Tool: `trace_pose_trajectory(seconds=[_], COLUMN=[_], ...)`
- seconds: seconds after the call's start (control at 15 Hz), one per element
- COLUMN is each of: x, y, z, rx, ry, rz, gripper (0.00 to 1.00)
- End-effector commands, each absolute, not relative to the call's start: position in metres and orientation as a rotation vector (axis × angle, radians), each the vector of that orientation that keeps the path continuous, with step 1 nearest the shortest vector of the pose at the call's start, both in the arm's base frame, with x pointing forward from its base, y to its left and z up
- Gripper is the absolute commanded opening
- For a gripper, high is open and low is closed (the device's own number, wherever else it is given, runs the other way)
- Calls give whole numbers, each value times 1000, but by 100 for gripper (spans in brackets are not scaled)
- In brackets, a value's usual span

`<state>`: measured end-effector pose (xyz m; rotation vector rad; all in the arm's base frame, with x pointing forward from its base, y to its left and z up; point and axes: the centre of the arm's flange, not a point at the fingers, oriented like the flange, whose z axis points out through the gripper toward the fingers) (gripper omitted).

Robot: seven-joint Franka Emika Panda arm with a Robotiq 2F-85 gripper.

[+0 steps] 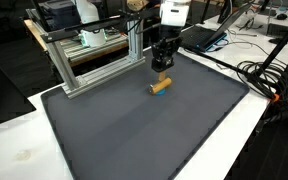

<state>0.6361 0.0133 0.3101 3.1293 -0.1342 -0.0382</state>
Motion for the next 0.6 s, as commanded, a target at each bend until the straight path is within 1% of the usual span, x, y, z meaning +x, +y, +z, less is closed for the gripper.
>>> trace_pose_trajectory(seconds=[0.0,0.53], x=[637,638], y=[10,10], z=[279,278], rx=[3105,3100], ry=[-114,-109], rz=[-161,-197], gripper=[22,22])
